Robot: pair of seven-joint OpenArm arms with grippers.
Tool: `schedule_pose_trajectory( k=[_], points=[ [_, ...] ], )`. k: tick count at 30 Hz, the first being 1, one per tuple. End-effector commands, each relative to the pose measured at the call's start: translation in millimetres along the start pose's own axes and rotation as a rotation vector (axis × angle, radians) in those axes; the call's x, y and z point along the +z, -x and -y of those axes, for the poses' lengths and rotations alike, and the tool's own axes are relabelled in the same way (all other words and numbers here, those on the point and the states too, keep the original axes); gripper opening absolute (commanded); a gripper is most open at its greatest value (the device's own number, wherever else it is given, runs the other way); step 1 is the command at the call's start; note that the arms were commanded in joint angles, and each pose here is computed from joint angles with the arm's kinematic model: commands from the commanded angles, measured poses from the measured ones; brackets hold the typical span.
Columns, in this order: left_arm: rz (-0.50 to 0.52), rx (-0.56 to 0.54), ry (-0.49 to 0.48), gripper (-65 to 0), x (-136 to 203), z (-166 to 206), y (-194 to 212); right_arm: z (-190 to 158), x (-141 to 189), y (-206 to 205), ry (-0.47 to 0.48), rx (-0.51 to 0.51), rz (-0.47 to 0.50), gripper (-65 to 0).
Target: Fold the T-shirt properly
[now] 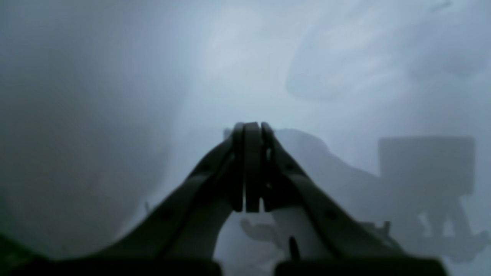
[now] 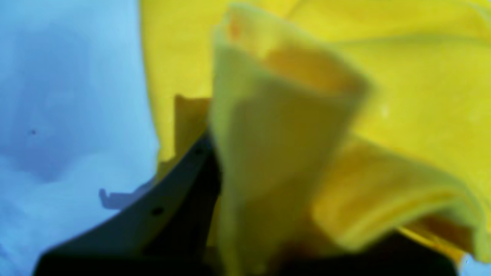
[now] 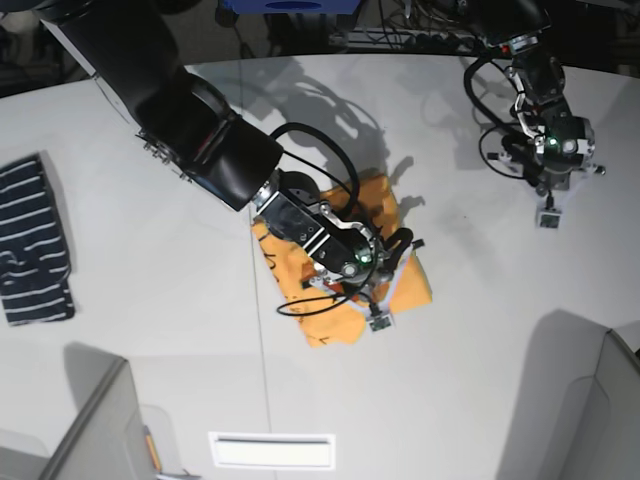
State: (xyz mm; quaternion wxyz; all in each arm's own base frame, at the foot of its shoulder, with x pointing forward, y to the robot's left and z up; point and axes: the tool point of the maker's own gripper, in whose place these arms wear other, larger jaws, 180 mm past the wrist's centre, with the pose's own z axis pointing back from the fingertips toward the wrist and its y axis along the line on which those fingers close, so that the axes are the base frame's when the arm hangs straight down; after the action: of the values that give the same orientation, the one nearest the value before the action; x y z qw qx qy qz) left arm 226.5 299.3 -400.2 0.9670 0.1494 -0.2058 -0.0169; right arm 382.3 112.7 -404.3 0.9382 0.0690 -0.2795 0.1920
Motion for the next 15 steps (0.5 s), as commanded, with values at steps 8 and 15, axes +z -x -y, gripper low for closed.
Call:
schedule_pose_trajectory(
  k=[8,15],
  points=[
    [0.029,0.02,-0.052,-65.0,6,-25,-5,-24,25,-29,-0.065,0.012,0.057,-19.5],
    [0.031,0.017,-0.058,-65.0,6,-28,-6,-47,47,-38,-0.135,0.033,0.08,-17.0]
  ],
)
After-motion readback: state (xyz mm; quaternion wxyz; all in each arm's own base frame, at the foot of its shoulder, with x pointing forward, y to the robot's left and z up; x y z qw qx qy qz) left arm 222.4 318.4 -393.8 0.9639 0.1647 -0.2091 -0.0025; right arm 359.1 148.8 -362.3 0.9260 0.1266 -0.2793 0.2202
